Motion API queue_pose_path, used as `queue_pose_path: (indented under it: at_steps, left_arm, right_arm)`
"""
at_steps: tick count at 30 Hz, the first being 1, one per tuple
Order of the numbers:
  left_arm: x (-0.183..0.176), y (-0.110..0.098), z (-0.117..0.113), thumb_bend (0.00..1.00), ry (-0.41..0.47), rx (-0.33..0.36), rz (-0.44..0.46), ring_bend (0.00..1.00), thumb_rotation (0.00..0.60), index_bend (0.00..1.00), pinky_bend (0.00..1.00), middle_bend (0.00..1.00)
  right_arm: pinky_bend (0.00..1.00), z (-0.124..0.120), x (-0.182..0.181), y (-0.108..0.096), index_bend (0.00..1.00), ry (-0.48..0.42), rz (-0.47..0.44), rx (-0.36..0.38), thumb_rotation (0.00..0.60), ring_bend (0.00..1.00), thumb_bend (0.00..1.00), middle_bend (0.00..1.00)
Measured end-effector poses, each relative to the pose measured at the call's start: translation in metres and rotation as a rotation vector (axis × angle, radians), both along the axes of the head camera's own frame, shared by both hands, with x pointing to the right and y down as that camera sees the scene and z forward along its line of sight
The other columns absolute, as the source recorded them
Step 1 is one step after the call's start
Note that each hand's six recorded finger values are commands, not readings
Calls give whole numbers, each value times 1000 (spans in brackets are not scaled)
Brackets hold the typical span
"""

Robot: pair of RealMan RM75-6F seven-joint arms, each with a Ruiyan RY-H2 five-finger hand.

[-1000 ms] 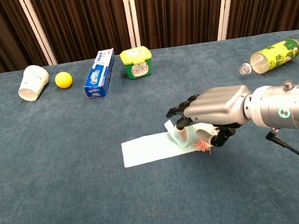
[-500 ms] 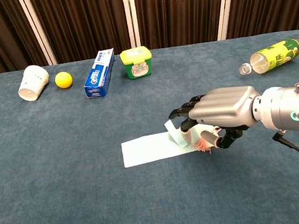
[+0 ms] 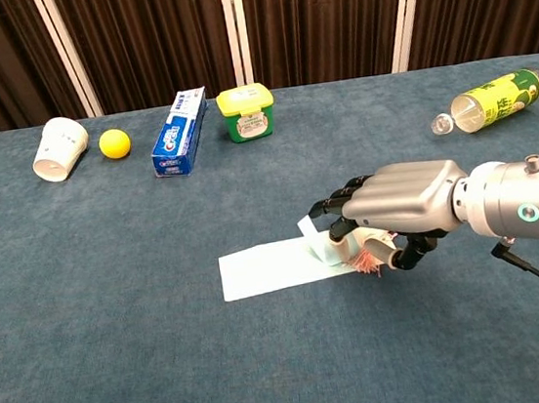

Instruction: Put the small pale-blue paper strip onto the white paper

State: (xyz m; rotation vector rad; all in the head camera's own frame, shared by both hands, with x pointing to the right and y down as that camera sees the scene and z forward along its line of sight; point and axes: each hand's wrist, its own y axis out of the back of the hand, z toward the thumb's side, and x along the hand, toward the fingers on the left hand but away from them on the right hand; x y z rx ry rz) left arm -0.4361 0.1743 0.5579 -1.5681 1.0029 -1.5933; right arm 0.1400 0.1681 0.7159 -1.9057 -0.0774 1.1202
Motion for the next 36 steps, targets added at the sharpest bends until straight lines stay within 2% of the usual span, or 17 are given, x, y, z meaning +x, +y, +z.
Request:
queue_pose_path:
  at_steps: [7,18,36]
  left_arm:
    - [1,0,0,0,1,0,2,0,600,0,0,0]
    - [1,0,0,0,1,-2,3,0,600,0,0,0]
    - [1,0,0,0,3,-4,1,0,600,0,0,0]
  right_arm:
    - [0,2,-2,3,382,4,-9,0,600,0,700,0]
    - [0,-11,-12,-8,383,-37,4,34,600,0,700,0]
    - [0,3,-9,3,393,4,-20,11,600,0,700,0]
